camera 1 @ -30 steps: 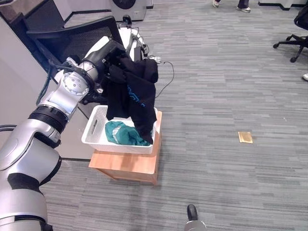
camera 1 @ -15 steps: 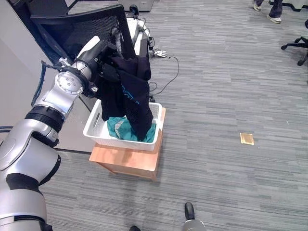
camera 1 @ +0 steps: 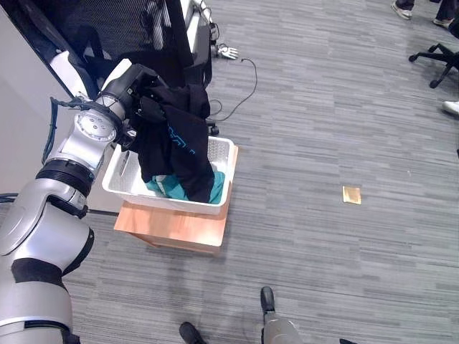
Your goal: Pick up bed clothes into laundry basket.
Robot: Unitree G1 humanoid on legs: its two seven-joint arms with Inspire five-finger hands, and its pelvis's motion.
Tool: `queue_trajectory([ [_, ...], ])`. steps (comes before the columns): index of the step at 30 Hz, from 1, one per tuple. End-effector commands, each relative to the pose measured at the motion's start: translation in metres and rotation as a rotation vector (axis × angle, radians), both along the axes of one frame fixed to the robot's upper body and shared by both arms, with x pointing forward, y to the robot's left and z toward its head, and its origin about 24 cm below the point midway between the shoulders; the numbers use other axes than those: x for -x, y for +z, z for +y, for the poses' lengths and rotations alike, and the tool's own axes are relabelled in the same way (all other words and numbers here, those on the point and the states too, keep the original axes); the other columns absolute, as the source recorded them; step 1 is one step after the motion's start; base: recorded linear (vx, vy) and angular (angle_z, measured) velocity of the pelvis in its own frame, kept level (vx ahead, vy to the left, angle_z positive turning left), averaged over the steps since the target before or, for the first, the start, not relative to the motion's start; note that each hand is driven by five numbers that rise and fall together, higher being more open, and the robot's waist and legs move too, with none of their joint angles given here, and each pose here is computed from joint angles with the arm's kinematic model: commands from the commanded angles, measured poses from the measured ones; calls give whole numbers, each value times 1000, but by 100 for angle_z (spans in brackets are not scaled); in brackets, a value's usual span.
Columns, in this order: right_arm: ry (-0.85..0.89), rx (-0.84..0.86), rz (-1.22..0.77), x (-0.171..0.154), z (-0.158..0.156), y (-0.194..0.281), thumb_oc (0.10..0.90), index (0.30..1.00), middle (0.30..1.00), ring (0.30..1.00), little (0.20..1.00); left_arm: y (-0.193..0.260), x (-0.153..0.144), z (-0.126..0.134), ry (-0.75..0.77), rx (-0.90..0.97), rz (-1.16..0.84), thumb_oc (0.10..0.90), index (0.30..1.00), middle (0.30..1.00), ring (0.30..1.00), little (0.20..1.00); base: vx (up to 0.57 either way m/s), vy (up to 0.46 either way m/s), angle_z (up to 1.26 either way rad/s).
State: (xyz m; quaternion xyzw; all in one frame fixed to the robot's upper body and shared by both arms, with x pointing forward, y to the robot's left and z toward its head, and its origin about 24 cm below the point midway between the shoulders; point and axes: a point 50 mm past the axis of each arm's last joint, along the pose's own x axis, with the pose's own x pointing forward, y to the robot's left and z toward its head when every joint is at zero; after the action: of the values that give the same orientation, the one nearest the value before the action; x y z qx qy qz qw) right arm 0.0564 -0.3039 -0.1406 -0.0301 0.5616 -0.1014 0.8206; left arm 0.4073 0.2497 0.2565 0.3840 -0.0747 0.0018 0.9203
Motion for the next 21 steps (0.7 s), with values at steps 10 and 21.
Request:
queue_trajectory([
  [10,16,76,-49,-8,-20,13,800,900,900,900,900,69,9,10,63,122,-278,400,300,300,300,300,-1,4,-3],
  [21,26,73,-32,-2,-20,12,800,900,900,900,900,55,5,8,74,75,-233,800,900,900,900,900,0,5,1],
])
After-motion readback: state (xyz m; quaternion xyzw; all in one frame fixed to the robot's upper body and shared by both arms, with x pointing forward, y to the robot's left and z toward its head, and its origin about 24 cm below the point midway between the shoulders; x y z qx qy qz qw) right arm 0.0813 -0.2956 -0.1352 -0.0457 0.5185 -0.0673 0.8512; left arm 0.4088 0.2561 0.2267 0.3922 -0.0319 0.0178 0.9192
